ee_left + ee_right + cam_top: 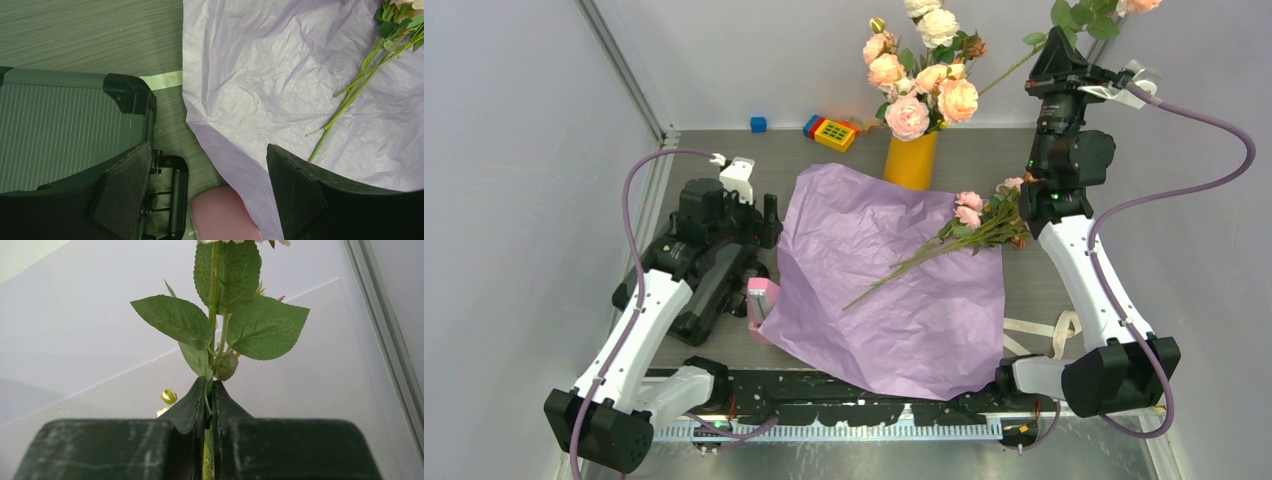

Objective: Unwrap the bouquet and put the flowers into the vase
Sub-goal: Insert the fake flower into the vase.

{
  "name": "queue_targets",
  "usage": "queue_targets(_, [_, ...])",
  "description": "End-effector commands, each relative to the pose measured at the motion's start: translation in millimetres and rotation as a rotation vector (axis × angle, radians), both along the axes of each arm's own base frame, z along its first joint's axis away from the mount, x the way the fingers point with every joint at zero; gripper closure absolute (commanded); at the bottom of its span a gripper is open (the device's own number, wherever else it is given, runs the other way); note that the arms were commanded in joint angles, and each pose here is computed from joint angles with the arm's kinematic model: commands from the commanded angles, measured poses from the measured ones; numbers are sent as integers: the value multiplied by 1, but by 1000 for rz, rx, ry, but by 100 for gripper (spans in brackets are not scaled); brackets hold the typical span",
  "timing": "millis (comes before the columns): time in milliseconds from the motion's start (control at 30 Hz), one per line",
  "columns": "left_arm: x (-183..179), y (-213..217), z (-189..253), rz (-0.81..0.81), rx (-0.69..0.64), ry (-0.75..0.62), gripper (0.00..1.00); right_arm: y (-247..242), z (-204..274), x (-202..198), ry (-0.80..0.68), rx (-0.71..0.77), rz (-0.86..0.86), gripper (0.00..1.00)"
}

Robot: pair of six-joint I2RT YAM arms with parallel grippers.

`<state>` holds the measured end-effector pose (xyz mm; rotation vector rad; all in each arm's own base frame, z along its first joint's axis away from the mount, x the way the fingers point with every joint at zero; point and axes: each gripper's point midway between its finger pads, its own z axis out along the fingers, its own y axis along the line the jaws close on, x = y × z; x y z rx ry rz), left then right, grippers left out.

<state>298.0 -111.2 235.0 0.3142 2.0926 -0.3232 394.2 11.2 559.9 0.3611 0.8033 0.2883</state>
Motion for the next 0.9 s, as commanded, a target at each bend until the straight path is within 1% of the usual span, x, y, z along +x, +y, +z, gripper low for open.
queue_targets(0, [4,-1,9,0,-1,-42,12,-7,42,-27,-136,32,-20,100])
queue_targets(267, [3,-1,9,-3,-4,-44,13,-5,36,-21,-126,33,-15,100])
queue_targets(467, [3,-1,9,-1,-2,-43,12,0,28,-11,-105,7,-11,100])
queue_targets(867, [3,-1,9,0,-2,-44,12,30,2,12,-19,-75,9,100])
